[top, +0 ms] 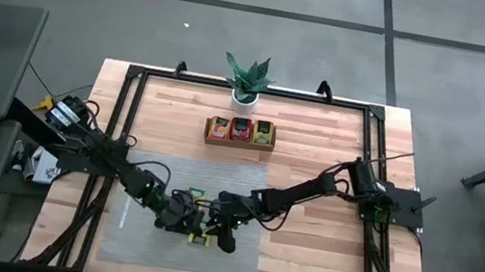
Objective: Pick & Place Tea
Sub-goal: Put the yellow tea bag into the right section of the wooden organizer
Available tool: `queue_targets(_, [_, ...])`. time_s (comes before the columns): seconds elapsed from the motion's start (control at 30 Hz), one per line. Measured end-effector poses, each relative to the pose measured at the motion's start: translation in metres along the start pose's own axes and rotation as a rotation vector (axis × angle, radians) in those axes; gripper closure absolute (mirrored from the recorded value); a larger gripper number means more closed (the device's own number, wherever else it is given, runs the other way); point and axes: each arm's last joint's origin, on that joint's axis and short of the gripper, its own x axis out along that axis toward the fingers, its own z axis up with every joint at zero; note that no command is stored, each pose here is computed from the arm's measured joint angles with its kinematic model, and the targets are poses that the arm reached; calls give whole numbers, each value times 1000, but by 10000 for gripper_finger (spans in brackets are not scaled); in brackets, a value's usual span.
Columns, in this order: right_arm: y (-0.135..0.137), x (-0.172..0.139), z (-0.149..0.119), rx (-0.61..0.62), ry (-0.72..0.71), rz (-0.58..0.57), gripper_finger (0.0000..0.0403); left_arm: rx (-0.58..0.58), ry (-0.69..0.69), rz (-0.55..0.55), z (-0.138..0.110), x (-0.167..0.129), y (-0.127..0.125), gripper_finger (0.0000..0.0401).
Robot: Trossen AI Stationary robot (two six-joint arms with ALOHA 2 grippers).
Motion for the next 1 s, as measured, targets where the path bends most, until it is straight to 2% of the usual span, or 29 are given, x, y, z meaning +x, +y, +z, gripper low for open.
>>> queue_targets(0.27, [0, 0, 0, -10, -1, 0, 270, -3, -6, -43, 1, 0, -4, 149])
queue_targets(0.47, [0, 0, 0, -19, -1, -1, 270, -3, -10, -59, 1, 0, -5, 179])
queue_targets(0.67, [0, 0, 0, -19, -1, -1, 270, 1, -6, -46, 1, 0, -4, 242])
queue_targets(1.0, [0, 0, 0, -19, -1, -1, 270, 42, 3, -19, 1, 0, -2, 386])
